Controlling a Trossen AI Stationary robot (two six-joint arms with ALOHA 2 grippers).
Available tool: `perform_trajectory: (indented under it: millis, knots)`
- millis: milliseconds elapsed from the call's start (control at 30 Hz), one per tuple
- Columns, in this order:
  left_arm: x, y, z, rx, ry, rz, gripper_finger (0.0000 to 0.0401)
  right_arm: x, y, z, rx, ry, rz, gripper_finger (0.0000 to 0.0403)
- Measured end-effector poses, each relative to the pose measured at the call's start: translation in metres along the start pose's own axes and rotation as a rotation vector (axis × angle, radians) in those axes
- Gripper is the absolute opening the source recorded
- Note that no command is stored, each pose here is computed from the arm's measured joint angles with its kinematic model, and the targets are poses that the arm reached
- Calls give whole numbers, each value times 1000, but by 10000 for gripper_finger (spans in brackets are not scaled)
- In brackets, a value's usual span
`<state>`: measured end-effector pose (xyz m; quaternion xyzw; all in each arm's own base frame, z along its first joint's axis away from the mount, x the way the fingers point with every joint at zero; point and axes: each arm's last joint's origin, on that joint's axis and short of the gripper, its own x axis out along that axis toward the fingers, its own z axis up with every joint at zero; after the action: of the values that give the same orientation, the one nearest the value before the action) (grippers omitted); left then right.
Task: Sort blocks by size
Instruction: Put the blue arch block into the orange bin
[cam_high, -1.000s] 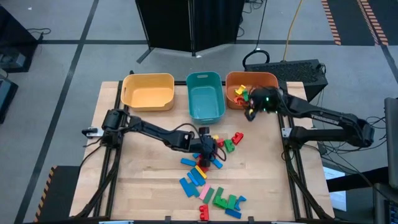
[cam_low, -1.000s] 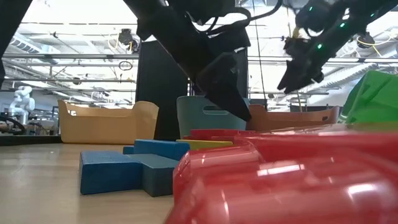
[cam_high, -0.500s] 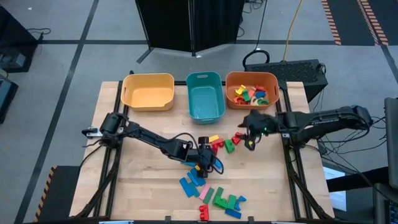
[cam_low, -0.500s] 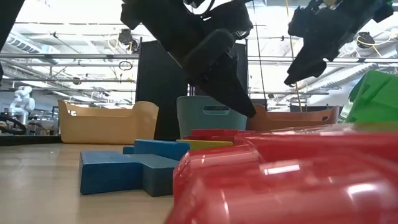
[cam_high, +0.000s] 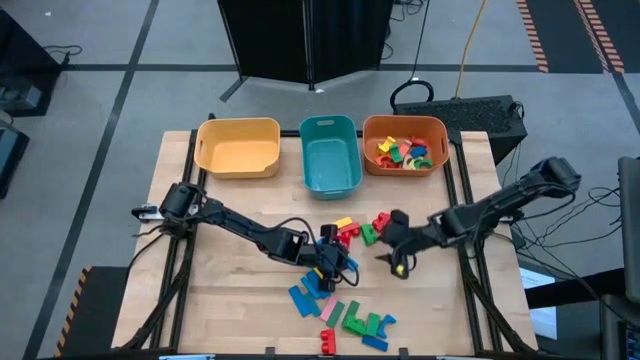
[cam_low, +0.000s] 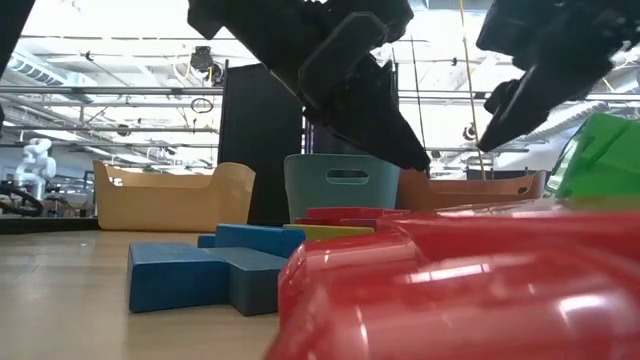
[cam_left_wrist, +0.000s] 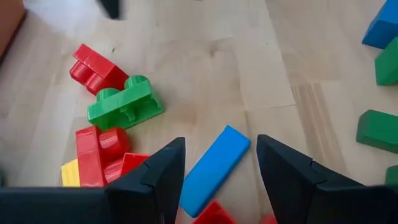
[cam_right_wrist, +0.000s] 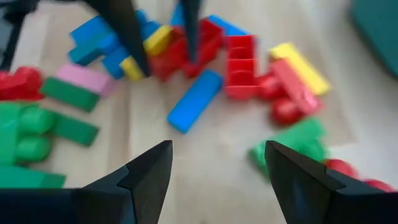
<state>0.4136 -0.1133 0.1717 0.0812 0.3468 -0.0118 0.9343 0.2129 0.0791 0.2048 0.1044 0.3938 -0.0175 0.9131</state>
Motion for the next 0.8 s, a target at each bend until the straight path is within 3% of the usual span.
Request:
perform_trajectory:
  millis: [267,800]
  knots:
    - [0,0,4,-55,-39,15,192,18,34,-19,-136,41,91,242]
    - [0,0,9,-68,-88,17,192,16,67,-37,-227,69,272,242]
